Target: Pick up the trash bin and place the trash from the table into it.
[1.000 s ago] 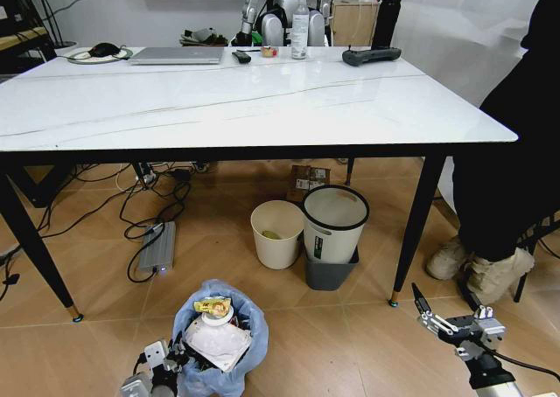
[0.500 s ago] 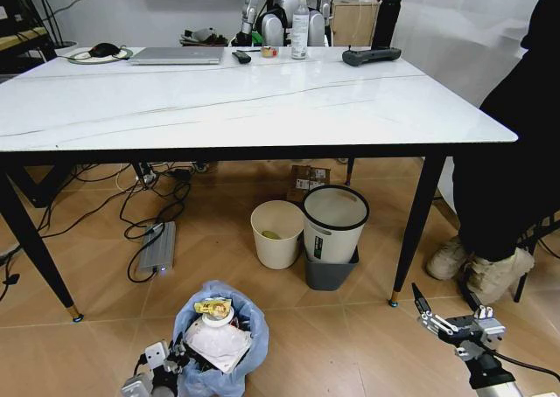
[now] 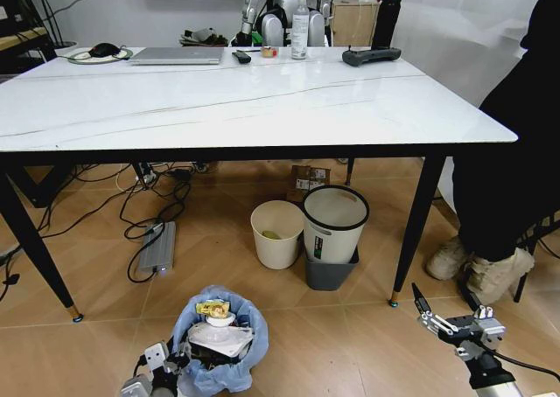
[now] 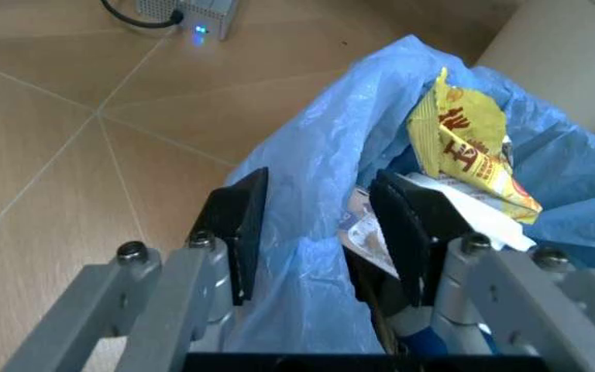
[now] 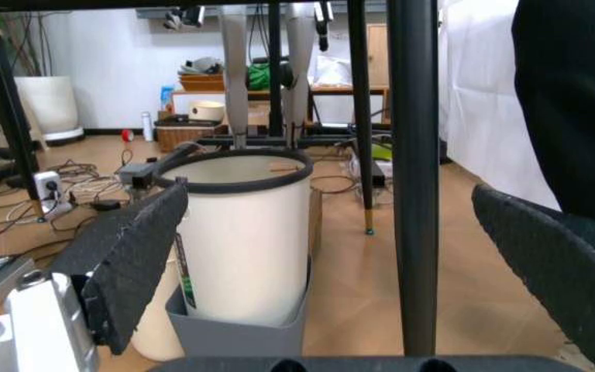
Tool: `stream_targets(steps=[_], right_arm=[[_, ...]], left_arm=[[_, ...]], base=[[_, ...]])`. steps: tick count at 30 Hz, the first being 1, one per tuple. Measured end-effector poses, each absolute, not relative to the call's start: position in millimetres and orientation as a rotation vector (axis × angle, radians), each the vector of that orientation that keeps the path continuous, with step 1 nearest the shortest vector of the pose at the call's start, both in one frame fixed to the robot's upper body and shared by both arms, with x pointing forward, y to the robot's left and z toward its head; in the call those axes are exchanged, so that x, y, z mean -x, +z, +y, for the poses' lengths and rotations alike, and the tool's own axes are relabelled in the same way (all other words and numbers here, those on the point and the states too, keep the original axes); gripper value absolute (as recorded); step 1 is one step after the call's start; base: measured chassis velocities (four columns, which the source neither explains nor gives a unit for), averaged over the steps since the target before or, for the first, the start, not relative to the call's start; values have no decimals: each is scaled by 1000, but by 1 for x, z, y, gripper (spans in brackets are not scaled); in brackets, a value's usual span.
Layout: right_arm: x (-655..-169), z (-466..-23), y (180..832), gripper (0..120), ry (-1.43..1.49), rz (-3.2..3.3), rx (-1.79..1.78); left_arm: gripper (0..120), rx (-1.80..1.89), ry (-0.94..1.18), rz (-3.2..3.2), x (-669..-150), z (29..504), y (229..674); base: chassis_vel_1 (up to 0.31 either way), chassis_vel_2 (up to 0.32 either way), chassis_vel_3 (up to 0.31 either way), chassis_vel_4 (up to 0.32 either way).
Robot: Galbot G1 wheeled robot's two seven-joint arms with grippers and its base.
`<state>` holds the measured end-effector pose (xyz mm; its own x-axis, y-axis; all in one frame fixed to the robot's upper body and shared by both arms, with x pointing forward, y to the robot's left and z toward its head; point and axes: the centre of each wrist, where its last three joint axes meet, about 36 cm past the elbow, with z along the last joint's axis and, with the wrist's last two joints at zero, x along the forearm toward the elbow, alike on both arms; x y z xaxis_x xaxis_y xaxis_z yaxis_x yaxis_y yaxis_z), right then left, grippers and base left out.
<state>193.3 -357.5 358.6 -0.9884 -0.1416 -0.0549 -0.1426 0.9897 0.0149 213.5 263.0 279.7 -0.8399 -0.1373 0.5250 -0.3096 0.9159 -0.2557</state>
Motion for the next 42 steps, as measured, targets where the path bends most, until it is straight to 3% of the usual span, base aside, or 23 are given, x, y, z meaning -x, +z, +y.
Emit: stream_targets(steps=[5, 9, 16, 21, 30, 42], right_arm=[[-193, -357, 359, 100, 29, 3080, 220], [-193, -357, 359, 100, 29, 3080, 220], [-193, -357, 359, 100, 29, 3080, 220], [-193, -357, 359, 100, 29, 3080, 220], [-193, -357, 359, 100, 29, 3080, 220], [-193, -357, 359, 100, 29, 3080, 220]], left_arm=[[57, -307, 424, -2584, -197, 265, 293], [77, -297, 377, -2640, -172, 271, 316], [98, -279, 319, -2762, -165, 272, 337], [110, -160, 88, -3041, -168, 268, 348], [115, -73, -21, -3306, -161, 258, 356], [101, -81, -21, -3307, -161, 258, 355]], base=[[0, 0, 0, 0], [0, 0, 0, 0], [0, 0, 0, 0], [0, 0, 0, 0], [0, 0, 0, 0], [0, 0, 0, 0]])
